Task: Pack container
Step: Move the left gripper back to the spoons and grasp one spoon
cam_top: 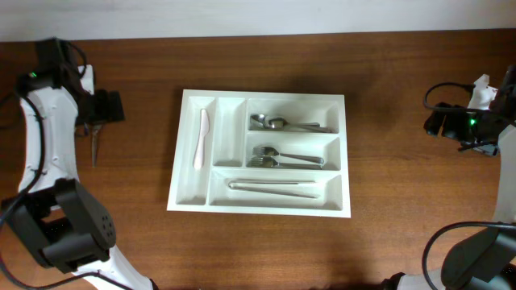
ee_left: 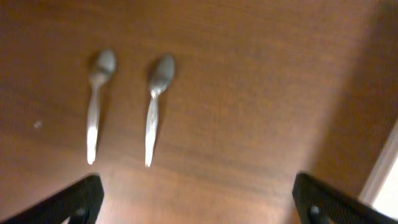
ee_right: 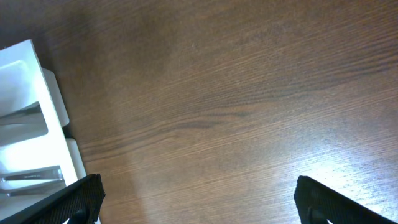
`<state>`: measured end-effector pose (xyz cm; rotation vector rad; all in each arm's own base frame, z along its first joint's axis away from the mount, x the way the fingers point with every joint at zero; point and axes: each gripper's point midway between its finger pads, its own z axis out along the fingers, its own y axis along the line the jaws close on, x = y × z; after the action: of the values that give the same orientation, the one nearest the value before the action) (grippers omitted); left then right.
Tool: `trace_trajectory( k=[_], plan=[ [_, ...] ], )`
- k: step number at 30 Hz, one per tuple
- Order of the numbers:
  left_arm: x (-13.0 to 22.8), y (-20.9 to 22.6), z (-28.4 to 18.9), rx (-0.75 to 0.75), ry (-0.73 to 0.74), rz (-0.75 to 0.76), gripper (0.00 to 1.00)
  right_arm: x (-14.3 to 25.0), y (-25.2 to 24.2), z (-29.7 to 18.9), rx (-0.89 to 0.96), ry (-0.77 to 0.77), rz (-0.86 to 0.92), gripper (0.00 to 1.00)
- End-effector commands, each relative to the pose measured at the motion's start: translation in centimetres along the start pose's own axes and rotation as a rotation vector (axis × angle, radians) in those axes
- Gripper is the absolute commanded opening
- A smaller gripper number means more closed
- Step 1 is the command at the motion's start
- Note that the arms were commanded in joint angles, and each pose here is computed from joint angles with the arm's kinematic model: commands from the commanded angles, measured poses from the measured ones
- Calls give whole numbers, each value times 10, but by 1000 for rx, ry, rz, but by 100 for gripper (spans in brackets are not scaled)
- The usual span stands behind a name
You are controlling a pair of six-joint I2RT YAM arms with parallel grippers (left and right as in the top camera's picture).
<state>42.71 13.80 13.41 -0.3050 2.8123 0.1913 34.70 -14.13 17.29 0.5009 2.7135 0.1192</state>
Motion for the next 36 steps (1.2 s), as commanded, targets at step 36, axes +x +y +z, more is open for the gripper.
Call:
trace_trajectory(
  k=[36],
  plan=[
    [14, 30, 123, 134, 50, 216, 95, -1, 2, -9, -9, -24, 4, 98]
  ],
)
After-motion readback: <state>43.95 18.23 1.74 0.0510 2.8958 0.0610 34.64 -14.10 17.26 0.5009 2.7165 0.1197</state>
